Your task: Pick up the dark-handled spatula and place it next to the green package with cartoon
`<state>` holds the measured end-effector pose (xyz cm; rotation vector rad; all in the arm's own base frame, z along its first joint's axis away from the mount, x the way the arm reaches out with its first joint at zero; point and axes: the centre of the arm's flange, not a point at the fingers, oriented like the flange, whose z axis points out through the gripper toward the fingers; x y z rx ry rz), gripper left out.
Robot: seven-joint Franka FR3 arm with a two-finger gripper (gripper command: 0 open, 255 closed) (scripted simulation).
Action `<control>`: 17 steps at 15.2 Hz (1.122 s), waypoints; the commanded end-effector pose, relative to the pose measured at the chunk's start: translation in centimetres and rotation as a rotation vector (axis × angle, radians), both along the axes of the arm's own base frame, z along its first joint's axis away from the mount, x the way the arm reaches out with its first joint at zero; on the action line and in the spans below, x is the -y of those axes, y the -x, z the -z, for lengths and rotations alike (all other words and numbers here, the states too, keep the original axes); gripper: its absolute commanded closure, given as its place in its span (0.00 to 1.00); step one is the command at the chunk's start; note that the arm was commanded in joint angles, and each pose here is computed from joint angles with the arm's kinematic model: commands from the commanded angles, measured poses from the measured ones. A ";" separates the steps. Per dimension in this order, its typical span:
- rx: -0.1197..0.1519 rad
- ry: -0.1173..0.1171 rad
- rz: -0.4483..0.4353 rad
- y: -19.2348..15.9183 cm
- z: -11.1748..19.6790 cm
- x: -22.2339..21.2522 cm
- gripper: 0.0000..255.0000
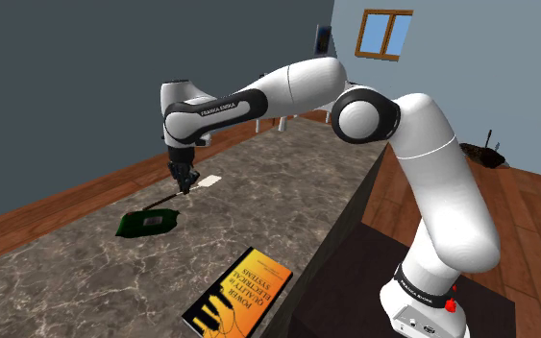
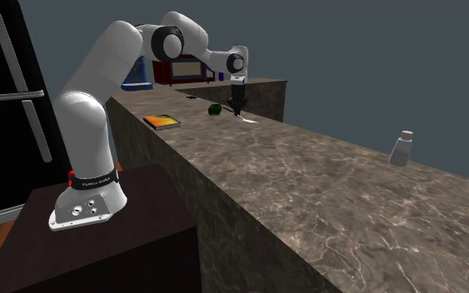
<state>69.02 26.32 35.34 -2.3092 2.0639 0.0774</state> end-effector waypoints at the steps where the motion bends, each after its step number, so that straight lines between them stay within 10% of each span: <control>1: 0.000 0.000 0.000 0.0 0.3 0.0 1.00; 6: 0.000 0.000 0.000 0.0 0.3 0.0 1.00; 7: 0.000 0.000 0.000 0.0 0.3 0.0 0.00; 17: 0.000 0.000 0.000 -0.1 -4.7 0.3 0.00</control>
